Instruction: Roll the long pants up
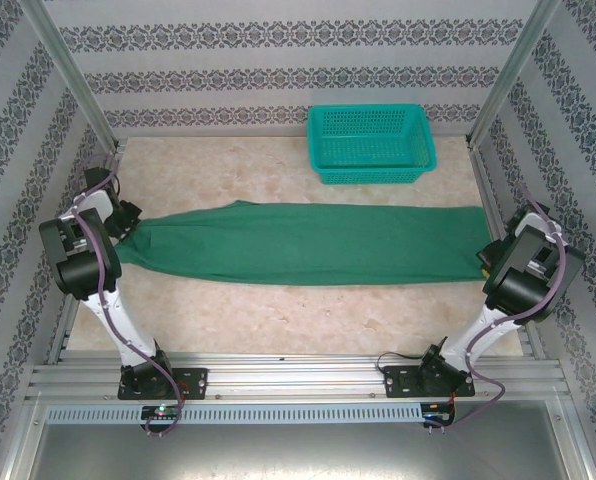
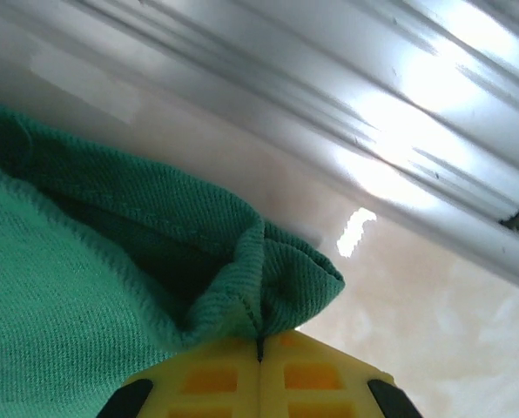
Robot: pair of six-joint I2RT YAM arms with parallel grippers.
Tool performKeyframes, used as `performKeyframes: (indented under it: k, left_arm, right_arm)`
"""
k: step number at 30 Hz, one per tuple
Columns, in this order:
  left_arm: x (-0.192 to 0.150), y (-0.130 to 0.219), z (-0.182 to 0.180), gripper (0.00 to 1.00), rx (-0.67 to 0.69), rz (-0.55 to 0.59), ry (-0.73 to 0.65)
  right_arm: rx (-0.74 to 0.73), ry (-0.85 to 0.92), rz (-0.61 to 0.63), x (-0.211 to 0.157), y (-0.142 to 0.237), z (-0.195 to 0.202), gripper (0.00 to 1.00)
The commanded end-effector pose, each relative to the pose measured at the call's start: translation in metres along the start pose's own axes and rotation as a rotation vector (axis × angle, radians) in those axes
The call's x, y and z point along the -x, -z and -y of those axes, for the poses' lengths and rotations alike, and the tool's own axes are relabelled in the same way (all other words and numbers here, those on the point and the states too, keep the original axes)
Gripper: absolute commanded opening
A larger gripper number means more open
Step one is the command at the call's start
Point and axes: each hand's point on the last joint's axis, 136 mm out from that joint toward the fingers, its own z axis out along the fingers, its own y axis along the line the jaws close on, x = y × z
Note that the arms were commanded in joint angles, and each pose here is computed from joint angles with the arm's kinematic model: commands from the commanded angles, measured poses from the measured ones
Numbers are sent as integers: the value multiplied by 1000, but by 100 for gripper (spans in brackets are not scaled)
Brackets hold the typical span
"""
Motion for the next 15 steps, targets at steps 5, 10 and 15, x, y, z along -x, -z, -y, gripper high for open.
performKeyframes:
  k: [5, 10, 15]
  left_arm:
    - [1, 48, -13, 100, 121, 121, -59]
    - [-21, 69, -33, 100, 145, 134, -58]
    - [-48, 54, -59, 100, 161, 69, -21]
  right_arm:
    - [38, -28, 96, 3, 2, 1, 33]
    - [116, -6, 67, -21, 0, -8, 35]
    - [160, 17, 45, -30, 2, -21, 35]
